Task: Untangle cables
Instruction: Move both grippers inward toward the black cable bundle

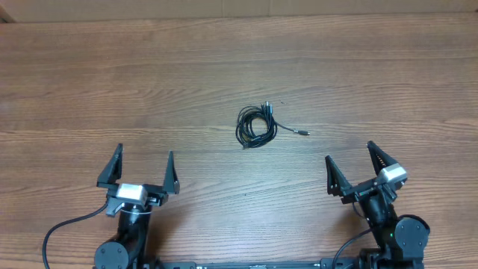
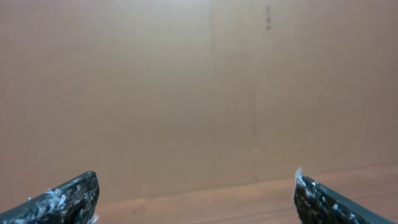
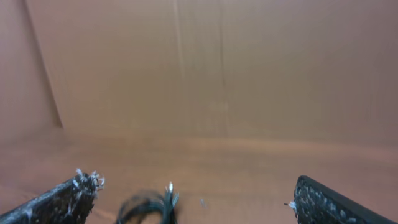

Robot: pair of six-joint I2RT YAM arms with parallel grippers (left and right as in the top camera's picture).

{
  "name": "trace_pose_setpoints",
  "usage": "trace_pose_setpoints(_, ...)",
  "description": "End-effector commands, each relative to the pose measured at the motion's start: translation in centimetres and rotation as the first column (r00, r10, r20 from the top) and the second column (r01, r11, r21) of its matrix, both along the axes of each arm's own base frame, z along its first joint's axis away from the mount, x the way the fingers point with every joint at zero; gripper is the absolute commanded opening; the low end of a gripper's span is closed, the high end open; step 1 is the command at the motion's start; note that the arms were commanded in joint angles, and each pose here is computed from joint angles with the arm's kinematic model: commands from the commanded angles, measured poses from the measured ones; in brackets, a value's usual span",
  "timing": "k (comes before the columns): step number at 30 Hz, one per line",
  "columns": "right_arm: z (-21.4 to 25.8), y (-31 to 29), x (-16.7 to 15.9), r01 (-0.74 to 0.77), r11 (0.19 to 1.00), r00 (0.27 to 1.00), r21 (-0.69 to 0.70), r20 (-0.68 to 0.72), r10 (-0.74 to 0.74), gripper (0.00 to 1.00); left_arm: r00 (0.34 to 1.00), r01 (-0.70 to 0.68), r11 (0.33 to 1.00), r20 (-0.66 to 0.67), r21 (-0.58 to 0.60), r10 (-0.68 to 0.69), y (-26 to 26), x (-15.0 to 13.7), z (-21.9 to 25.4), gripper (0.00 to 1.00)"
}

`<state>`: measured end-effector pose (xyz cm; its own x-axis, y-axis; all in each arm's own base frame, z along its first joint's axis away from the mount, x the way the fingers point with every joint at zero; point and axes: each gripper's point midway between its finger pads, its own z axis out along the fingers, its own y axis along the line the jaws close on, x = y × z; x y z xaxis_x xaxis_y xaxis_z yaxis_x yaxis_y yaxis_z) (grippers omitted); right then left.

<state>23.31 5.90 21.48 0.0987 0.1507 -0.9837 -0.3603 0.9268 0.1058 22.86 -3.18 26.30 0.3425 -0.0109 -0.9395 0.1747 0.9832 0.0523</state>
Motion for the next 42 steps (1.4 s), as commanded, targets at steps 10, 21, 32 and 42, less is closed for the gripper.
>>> trace_pose_setpoints(10, 12.9, -3.0, -3.5, 0.178, 0.983, 0.934, 0.036, 0.307, -0.180, 1.00, 0.997, 0.073, 0.987, 0.013, 0.141, -0.076, -2.0, -4.3, 13.8, 1.00)
trace_pose_setpoints(21, 17.6, -2.9, -1.9, 0.161, 0.981, 0.953, -0.113, -0.239, -0.184, 1.00, 0.766, 0.222, 0.973, -0.629, 0.062, -0.135, -3.3, 3.9, 15.3, 1.00)
trace_pose_setpoints(32, 16.1, 9.0, 1.0, -0.530, 0.768, 0.504, 0.360, -0.594, 0.627, 1.00, 0.165, 0.406, 0.811, -0.838, -0.422, -0.519, -9.6, 8.4, 7.4, 1.00)
trace_pose_setpoints(42, -0.7, 10.4, 8.7, 0.038, 0.988, 0.158, 0.150, -0.977, 0.142, 1.00, -0.254, -0.050, 0.989, -0.956, -0.141, -0.149, -4.2, 10.0, -6.6, 1.00)
